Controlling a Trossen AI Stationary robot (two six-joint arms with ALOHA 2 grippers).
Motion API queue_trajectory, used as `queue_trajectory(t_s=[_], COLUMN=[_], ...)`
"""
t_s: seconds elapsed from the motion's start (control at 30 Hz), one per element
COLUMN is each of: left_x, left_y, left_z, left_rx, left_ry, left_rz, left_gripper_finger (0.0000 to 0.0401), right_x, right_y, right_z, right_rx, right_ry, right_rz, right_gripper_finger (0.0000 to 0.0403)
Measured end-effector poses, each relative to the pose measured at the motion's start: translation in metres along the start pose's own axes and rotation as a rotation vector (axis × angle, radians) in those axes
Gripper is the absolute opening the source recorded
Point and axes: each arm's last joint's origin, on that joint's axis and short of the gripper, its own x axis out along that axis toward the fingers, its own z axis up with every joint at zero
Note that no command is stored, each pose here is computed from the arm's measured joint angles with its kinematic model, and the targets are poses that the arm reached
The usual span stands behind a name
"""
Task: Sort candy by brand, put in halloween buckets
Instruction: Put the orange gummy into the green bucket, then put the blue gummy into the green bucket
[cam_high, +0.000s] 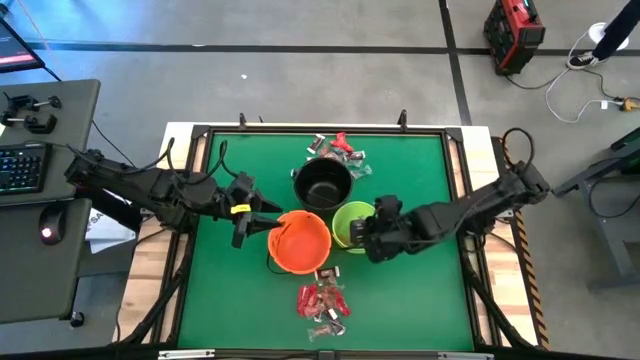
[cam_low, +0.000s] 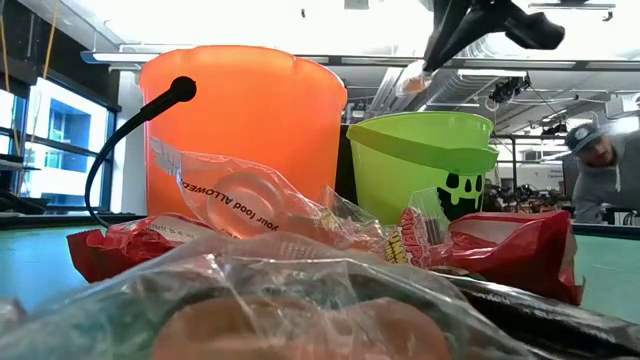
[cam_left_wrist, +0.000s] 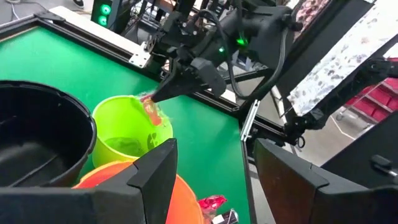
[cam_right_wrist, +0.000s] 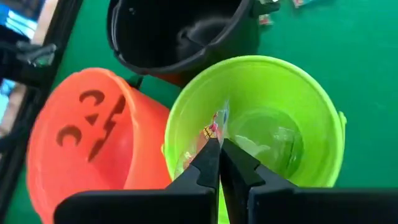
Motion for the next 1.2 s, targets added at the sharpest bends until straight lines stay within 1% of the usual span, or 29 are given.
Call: queue_trajectory(t_s=[0.23,0.33,0.43,0.5,0.63,0.7,0.77,0.83,0.9,0.93,1.0,1.07,1.13,1.2], left_x=[0.0,0.0,0.0,0.0,0.0,-0.001,-0.004,-0.009,-0.013,-0.014,-0.015,-0.011,-0.004,0.003], left_y=[0.0,0.0,0.0,0.0,0.003,0.005,0.009,0.016,0.026,0.032,0.048,0.068,0.091,0.112], left_z=[0.0,0.001,0.001,0.001,0.003,0.01,0.023,0.038,0.055,0.062,0.075,0.085,0.091,0.095], left_rx=[-0.01,-0.009,-0.007,0.007,0.022,0.016,0.021,0.035,0.054,0.063,0.077,0.065,0.023,-0.022], left_ry=[-0.001,-0.005,-0.006,-0.007,-0.015,-0.028,-0.049,-0.072,-0.087,-0.085,-0.063,-0.025,0.015,0.045], left_rz=[0.0,-0.003,-0.003,-0.001,0.013,0.021,0.013,0.026,0.072,0.111,0.193,0.25,0.261,0.244], left_gripper_finger=[0.0202,0.0202,0.0202,0.0202,0.0202,0.0202,0.0202,0.0202,0.0202,0.0202,0.0202,0.0202,0.0202,0.0202], right_x=[0.004,0.006,0.007,0.008,0.011,0.008,0.001,-0.008,-0.014,-0.016,-0.015,-0.01,-0.001,0.009], right_y=[-0.005,-0.005,-0.004,-0.004,-0.003,-0.002,0.0,-0.002,-0.006,-0.009,-0.018,-0.029,-0.042,-0.053], right_z=[0.007,0.009,0.011,0.012,0.015,0.019,0.026,0.036,0.049,0.057,0.075,0.095,0.117,0.142], right_rx=[-0.095,-0.129,-0.155,-0.169,-0.147,-0.138,-0.107,-0.063,-0.006,0.013,0.033,0.024,0.002,-0.038], right_ry=[0.017,0.031,0.038,0.052,0.075,0.068,0.03,-0.008,-0.029,-0.033,-0.033,-0.014,0.009,0.045], right_rz=[-0.064,-0.068,-0.064,-0.063,-0.057,-0.033,0.019,0.052,0.063,0.055,0.01,-0.066,-0.147,-0.19], right_gripper_finger=[0.0,0.0015,0.0054,0.0091,0.017,0.0199,0.0219,0.0227,0.0228,0.0228,0.0227,0.0228,0.0228,0.0228])
